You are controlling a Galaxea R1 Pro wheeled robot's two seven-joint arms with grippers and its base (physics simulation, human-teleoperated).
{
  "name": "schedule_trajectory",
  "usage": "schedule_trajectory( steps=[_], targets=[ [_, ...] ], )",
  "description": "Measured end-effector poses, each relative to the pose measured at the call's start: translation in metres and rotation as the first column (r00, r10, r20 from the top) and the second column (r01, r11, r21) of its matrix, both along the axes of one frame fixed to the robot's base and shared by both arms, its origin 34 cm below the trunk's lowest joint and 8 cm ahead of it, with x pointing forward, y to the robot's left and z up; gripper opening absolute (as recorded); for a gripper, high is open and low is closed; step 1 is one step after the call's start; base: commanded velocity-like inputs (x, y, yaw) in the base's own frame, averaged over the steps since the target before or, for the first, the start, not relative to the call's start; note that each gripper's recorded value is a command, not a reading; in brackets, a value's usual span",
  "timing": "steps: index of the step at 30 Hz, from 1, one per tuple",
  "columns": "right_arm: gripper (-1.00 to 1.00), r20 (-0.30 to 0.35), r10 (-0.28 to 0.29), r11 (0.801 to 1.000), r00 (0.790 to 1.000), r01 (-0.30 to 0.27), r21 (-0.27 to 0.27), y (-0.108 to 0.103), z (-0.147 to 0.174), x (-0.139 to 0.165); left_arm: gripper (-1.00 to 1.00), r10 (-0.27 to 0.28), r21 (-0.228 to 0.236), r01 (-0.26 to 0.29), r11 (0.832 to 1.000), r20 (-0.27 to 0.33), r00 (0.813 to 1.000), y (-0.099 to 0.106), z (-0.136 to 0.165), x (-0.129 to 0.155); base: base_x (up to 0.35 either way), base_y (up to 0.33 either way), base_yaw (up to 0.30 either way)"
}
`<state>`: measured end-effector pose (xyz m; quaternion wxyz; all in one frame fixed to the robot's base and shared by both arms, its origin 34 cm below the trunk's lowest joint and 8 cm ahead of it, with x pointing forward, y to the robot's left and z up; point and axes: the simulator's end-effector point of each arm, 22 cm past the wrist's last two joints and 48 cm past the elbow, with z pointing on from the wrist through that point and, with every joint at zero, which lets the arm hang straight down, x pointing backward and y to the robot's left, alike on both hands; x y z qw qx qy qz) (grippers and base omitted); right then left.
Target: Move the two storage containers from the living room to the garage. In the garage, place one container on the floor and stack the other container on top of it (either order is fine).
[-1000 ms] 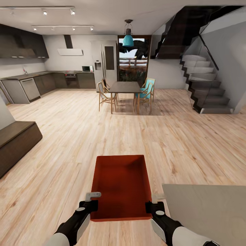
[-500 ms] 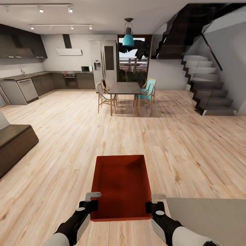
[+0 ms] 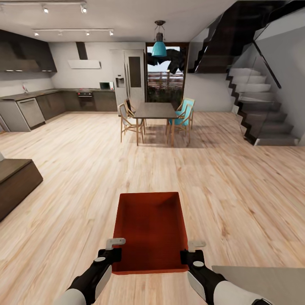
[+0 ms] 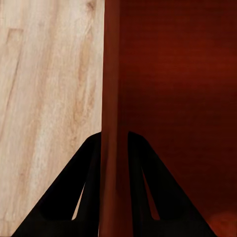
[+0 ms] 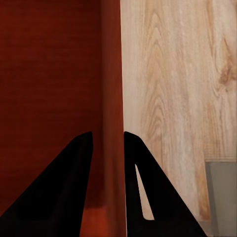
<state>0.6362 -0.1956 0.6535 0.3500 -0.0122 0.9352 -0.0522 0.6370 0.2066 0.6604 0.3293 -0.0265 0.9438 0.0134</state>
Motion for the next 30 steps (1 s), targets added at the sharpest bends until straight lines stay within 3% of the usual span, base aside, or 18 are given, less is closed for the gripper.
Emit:
schedule_trajectory(
  steps=[30],
  targets=[
    [-1.00, 0.001, 0.000, 1.000, 1.000, 0.000, 0.000, 0.0000, 0.0002, 0.0002, -1.00, 0.000, 0.000, 0.000, 1.000, 0.001, 1.000, 0.0000, 0.0002, 0.0002, 0.322, 0.000, 0.000]
  ],
)
